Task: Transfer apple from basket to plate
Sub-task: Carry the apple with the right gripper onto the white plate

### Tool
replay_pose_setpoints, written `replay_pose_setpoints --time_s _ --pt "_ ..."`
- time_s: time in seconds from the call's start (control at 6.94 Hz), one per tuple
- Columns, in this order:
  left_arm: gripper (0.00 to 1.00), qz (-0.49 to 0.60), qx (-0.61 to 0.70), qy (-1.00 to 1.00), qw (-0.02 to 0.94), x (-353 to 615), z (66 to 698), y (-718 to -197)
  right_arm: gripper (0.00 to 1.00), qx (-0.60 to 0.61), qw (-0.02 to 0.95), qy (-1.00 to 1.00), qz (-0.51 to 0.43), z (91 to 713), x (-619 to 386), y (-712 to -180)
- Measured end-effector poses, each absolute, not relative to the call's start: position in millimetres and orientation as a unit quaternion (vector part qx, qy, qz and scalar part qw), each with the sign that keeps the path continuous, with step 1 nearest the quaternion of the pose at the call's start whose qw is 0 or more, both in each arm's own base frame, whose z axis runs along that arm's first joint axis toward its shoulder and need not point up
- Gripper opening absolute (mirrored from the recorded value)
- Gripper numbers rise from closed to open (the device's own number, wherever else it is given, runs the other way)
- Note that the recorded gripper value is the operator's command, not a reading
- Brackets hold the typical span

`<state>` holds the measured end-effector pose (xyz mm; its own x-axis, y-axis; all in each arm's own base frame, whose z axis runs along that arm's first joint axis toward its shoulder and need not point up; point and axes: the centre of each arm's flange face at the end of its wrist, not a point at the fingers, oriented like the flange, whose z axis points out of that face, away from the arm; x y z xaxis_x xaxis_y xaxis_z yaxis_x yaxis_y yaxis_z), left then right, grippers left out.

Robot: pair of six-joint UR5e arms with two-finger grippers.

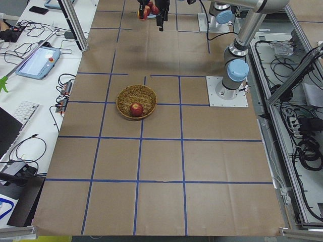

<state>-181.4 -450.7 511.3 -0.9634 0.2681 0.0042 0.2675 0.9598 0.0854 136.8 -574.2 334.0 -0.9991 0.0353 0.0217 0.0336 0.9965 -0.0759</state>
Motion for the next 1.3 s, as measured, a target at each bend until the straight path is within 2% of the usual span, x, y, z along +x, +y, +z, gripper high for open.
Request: replay_pose_setpoints --time_s 0.29,0.58,1.15,1.3 --pt "0.99 0.043 0.135 0.990 0.004 -181.7 511.4 -450.6 0.54 0.001 0.016 -1.000 0.026 337.3 5.0 -562.3" --pt "0.99 0.043 0.134 0.990 0.004 -181.8 511.1 -450.7 0.54 0.012 0.013 -1.000 0.013 321.4 -85.4 -554.1" --pt "0.99 0.042 0.134 0.990 0.003 -181.8 511.3 -450.7 0.54 0.020 -0.001 -1.000 -0.017 273.6 -118.7 -555.0" --pt "0.99 0.042 0.134 0.990 0.003 -181.8 511.5 -450.6 0.59 0.020 -0.001 -1.000 -0.018 266.0 -120.2 -557.9"
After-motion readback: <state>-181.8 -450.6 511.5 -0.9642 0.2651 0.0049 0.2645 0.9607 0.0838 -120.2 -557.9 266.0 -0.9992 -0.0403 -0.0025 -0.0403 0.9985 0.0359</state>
